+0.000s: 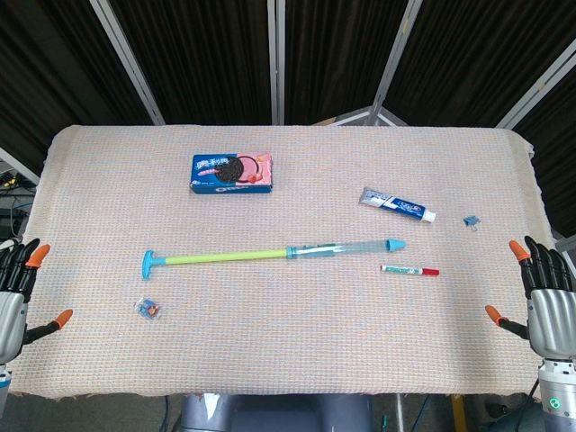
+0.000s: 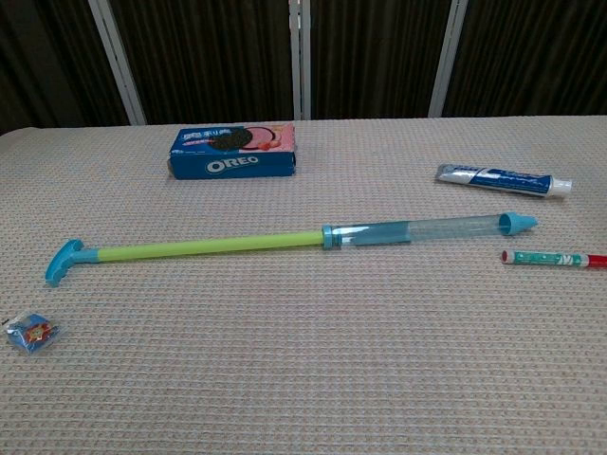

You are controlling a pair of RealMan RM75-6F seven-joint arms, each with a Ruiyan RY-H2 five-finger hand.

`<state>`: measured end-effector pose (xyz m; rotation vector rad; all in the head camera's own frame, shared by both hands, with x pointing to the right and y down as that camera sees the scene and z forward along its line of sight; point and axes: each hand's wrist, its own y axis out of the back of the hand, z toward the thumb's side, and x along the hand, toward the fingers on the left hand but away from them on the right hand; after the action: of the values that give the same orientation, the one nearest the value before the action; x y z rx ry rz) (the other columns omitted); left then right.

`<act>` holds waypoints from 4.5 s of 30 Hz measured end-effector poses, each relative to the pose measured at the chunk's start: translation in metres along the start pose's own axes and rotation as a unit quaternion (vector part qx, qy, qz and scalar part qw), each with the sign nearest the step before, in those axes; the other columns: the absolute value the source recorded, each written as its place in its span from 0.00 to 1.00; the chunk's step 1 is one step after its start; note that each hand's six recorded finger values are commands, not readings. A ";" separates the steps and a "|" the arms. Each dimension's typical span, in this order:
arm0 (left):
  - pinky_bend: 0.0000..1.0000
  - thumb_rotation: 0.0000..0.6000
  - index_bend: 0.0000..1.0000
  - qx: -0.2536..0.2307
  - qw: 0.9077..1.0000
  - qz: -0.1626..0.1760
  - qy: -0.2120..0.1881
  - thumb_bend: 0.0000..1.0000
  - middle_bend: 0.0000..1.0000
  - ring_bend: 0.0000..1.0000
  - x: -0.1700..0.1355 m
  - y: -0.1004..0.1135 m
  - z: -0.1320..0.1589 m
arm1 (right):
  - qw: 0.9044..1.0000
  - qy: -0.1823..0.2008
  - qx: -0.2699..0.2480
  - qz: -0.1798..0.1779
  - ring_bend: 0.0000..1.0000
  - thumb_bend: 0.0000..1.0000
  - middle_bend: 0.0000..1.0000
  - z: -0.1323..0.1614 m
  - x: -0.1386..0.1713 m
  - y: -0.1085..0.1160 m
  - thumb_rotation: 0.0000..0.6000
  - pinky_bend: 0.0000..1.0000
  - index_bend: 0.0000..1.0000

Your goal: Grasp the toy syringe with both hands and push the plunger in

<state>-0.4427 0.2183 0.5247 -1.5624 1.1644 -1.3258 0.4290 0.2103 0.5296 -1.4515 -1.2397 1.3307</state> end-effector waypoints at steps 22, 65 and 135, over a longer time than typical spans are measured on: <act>0.00 1.00 0.00 0.003 0.999 -0.047 0.007 0.00 0.00 0.00 0.015 -0.022 0.004 | 0.991 0.103 0.010 0.084 0.98 0.00 0.93 0.058 -0.075 -0.038 1.00 0.98 0.00; 0.00 1.00 0.00 0.028 0.995 -0.087 0.046 0.00 0.00 0.00 0.028 -0.053 -0.007 | 0.939 0.167 0.136 0.269 1.00 0.25 1.00 0.173 -0.172 -0.199 1.00 1.00 0.43; 1.00 1.00 0.46 -0.022 0.966 -0.259 -0.006 0.37 0.96 0.90 0.142 -0.188 0.045 | 0.936 0.151 0.154 0.277 1.00 0.37 1.00 0.179 -0.149 -0.186 1.00 1.00 0.63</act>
<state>-0.3617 0.1370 0.7357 -1.9904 0.8041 -1.6201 0.2300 0.0927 0.7169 -1.7552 -0.4035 1.5029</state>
